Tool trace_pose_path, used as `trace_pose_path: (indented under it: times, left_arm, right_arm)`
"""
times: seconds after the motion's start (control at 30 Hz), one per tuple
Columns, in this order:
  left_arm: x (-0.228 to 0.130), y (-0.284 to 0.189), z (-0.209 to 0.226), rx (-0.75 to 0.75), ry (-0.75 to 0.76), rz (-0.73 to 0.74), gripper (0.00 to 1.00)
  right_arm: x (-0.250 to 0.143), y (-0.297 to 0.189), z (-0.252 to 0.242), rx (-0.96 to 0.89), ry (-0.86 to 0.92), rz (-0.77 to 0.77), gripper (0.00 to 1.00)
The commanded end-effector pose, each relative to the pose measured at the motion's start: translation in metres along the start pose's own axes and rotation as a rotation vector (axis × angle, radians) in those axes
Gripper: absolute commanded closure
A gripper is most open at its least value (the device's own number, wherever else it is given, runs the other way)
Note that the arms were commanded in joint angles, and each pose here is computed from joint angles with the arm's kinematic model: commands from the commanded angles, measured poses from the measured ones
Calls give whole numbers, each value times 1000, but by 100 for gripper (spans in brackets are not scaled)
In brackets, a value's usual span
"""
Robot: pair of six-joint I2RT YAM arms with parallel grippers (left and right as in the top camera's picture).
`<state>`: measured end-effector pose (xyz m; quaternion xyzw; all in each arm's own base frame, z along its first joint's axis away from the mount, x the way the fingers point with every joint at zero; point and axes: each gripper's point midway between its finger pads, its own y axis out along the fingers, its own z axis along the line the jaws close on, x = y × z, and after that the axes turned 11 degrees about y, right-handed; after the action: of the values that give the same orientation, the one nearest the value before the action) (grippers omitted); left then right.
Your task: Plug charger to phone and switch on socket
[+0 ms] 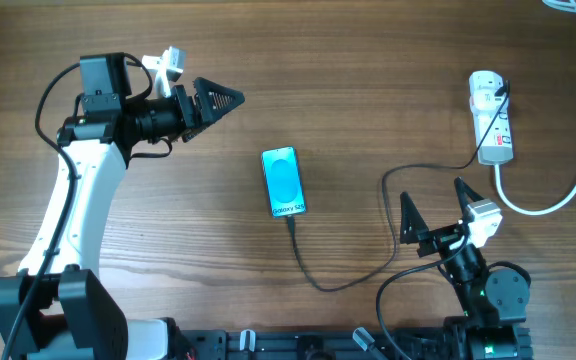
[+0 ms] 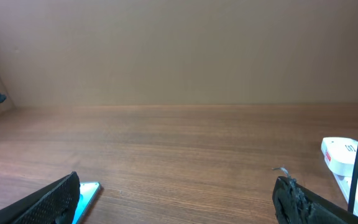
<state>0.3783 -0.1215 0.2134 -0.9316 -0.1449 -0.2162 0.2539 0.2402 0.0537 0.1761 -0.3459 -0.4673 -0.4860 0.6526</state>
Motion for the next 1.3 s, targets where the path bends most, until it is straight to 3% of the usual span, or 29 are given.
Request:
trace_pose_path:
  times: [0.0,0.27,0.37,0.43,0.53,0.7,0.8,1.27]
  left_arm:
    - [4,-4,-5,1,19,-16,0]
    - [3,-14,2,191,42,-47,0]
    - [-29,-16,27,397,-36,43,0]
    - [-49,-13,46,554,-12,106,0]
    - [-56,25,37,498,249,131,0]
    - [-44,73,13,437,495,-11,0]
    - [-65,81,28,522,519,15,0]
    - [-160,67,74,517,475,113,0]
  right_arm:
    - [3,-1,1,4,16,-15,0]
    - [3,-1,1,4,17,-15,0]
    - [3,-1,1,4,16,-15,0]
    - [3,-1,1,4,17,-15,0]
    - [3,-1,1,4,16,-15,0]
    - [3,-1,1,4,16,-15,0]
    - [3,-1,1,3,16,-15,0]
    - [3,-1,1,4,16,-15,0]
